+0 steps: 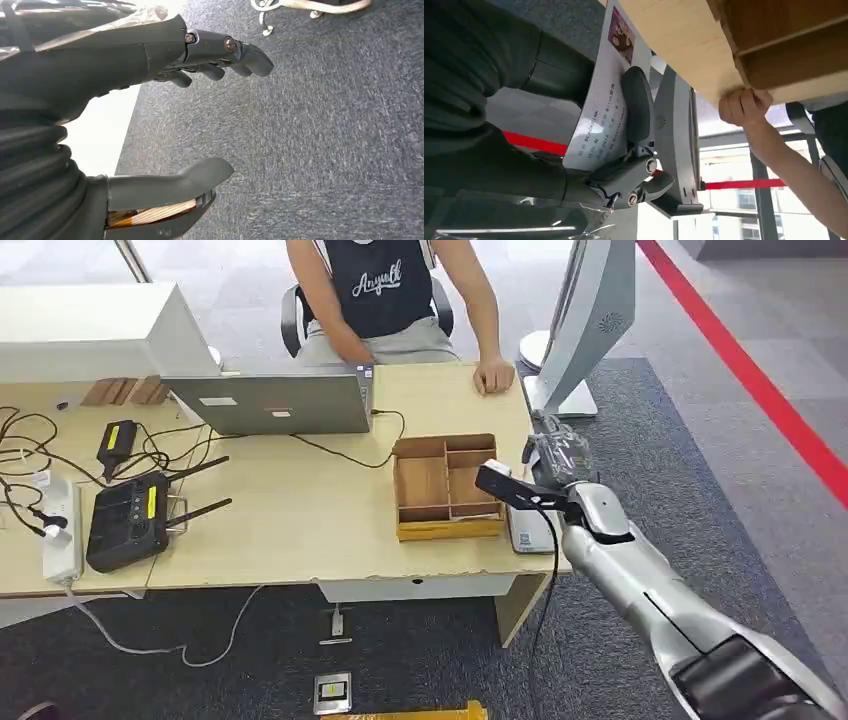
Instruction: Pass the card to the sensor for recognition and then transmit it.
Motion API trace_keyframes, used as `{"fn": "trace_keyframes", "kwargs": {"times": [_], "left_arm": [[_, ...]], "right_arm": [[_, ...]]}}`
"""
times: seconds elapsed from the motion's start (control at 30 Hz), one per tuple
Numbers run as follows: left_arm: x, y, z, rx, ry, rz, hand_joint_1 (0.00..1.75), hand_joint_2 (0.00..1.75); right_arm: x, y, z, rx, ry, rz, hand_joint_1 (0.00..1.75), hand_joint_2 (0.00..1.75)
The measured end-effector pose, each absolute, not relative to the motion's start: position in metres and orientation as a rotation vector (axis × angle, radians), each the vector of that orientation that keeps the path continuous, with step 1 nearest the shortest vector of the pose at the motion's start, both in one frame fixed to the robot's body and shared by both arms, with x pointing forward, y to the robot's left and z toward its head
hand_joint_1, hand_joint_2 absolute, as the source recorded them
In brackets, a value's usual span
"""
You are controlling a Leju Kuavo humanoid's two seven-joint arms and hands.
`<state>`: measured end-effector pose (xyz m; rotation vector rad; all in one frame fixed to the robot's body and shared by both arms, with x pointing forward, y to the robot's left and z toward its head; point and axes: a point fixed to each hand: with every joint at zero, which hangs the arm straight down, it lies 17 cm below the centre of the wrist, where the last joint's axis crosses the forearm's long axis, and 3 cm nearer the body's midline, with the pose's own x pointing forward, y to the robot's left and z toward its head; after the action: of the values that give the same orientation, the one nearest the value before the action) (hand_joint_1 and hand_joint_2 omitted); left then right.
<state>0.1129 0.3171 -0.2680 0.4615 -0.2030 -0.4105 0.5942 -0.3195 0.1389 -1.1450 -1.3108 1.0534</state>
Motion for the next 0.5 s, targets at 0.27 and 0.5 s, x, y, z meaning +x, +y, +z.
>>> {"fn": "trace_keyframes", "kwargs": {"times": [0.27, 0.5], "left_arm": [[0.112, 0.317, -0.268, 0.460, -0.197, -0.402, 0.00, 1.75], [0.110, 0.318, -0.268, 0.459, -0.189, -0.386, 0.00, 1.75]], "right_arm": [[0.588, -0.318, 0.117, -1.112, -1.282, 1.061, 1.75, 1.75], [0.585, -0.321, 0.102, -1.090, -1.248, 1.060, 1.75, 1.75]]}}
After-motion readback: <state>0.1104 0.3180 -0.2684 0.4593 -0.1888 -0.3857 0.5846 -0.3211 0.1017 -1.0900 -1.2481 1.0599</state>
